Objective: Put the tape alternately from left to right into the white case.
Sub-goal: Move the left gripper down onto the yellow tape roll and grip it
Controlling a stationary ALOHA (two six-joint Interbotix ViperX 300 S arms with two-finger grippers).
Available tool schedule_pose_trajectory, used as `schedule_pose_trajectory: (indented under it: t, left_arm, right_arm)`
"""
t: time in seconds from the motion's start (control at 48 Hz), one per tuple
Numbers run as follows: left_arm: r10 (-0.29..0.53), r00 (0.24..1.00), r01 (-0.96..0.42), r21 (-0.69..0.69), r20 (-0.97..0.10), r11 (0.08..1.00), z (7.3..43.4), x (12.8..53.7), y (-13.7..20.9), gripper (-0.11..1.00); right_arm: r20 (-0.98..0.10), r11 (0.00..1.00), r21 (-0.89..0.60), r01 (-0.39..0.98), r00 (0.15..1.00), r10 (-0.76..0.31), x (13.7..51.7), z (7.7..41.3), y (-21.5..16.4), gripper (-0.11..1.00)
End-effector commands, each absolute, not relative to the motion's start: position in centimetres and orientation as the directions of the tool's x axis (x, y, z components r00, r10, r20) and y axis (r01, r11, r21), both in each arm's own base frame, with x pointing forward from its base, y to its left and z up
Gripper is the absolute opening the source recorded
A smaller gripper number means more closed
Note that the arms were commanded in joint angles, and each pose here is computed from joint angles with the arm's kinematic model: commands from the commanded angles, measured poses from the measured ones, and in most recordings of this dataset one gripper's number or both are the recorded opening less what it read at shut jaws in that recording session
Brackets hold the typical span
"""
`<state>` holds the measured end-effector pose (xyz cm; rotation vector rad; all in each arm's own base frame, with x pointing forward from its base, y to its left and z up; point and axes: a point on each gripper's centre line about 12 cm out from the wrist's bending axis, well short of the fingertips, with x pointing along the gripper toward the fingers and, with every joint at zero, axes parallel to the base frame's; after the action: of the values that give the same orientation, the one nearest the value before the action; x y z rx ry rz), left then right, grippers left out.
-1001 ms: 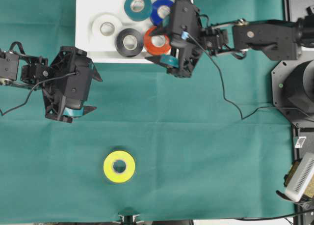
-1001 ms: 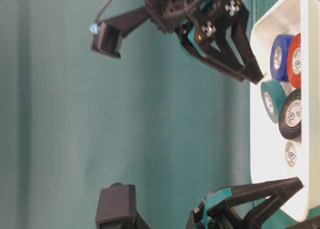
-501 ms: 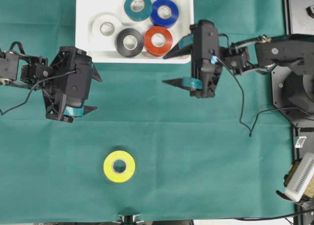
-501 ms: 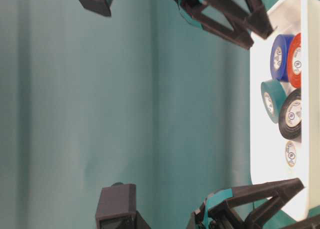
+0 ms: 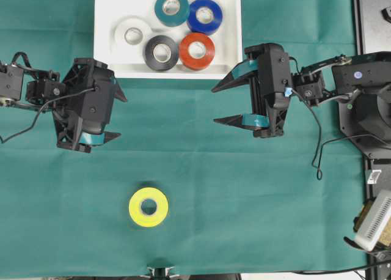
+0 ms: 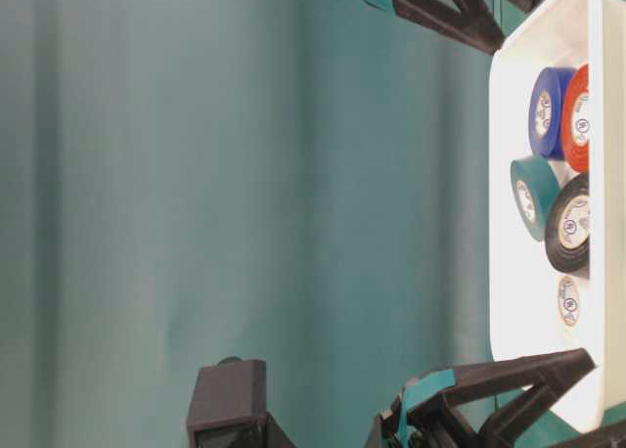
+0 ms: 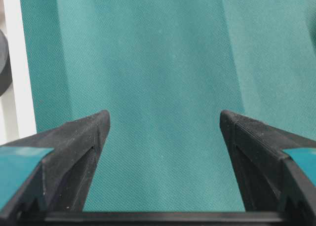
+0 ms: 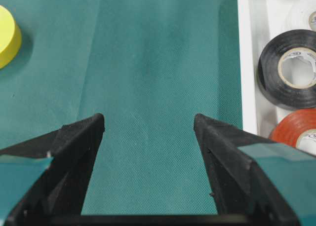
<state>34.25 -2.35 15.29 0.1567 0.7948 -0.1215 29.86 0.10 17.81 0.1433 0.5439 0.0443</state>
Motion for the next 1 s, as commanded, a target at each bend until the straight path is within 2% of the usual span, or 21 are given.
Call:
schedule_pose_trajectory:
  t: [0.0, 0.417, 0.98]
  left_arm:
    - [-0.053, 0.715, 0.165, 0.095, -0.697, 0.982, 16.1, 34.6, -2.5, 0.77]
    - [-0.068, 0.712, 0.157, 0.064, -0.698, 0.985, 16.0, 34.5, -3.2, 0.77]
    - [-0.169, 0.697, 0.159, -0.080, -0.697, 0.984, 16.0, 34.1, -8.2, 0.77]
  right_arm:
    - [-0.485, 0.989, 0.150, -0.018, 0.870, 0.089, 30.0, 18.7, 0.3, 0.68]
    - [-0.487, 0.989, 0.145, -0.017, 0.869, 0.086, 30.1, 18.7, 0.3, 0.68]
    - [-0.488, 0.989, 0.146, -0.017, 0.868, 0.087, 30.0, 18.6, 0.3, 0.68]
